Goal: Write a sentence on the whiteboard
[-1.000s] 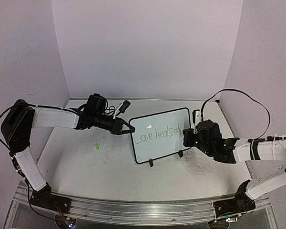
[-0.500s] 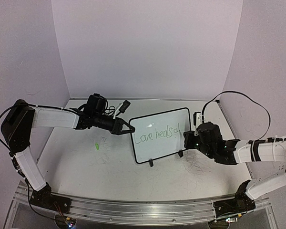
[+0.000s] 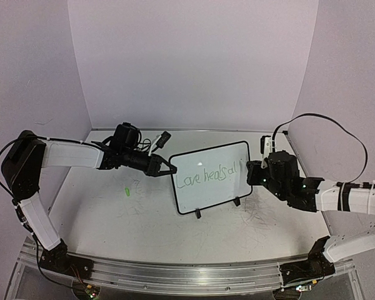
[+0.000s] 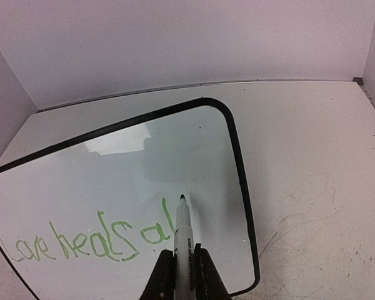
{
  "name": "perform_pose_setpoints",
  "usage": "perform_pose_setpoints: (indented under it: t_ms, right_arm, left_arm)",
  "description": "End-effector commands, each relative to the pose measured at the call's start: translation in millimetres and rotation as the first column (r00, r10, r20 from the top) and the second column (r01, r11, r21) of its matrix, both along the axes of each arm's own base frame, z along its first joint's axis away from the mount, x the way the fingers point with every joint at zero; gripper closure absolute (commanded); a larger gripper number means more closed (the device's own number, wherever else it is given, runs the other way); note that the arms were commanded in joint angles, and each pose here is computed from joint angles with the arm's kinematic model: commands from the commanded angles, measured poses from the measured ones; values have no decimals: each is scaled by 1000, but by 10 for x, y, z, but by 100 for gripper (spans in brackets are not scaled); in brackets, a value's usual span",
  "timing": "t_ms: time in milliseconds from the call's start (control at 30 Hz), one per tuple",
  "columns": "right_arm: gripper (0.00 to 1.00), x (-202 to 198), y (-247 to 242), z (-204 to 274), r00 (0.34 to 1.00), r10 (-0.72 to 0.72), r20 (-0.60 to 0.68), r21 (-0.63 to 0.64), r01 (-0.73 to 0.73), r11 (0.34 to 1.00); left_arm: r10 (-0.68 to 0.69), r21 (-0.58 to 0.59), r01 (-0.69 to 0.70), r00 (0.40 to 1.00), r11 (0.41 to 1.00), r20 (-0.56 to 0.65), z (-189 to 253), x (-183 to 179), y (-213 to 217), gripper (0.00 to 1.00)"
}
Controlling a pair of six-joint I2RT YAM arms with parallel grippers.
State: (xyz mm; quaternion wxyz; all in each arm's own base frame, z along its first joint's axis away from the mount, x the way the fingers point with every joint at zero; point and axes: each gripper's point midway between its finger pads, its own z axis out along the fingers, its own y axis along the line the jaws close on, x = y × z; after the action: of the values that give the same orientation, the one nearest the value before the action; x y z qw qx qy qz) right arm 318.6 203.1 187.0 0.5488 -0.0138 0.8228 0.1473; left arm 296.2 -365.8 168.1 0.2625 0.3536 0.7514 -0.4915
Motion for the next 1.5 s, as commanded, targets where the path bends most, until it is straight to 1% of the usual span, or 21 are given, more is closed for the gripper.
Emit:
perform_pose_setpoints:
  t_ms: [0,567,933,1467]
  right_arm:
    - [100,114,53,127,999,-4,40,1,4,1000]
    - [100,231,115,148,999,5,49,17,-6,1000]
    - [100,231,108,18,1000,-1,27,7,1,1000]
    - [100,70,59,-360,998,21,-66,11,-21,1000]
  left_arm:
    - [-21,-25,22,999,999,30,246,-51,-13,100]
    - [-24,-27,25,999,999,32,256,-54,-14,100]
    - [-22,-24,23,999,999,30,247,-54,-12,100]
    - [-24,-23,24,999,999,27,238,-52,-15,100]
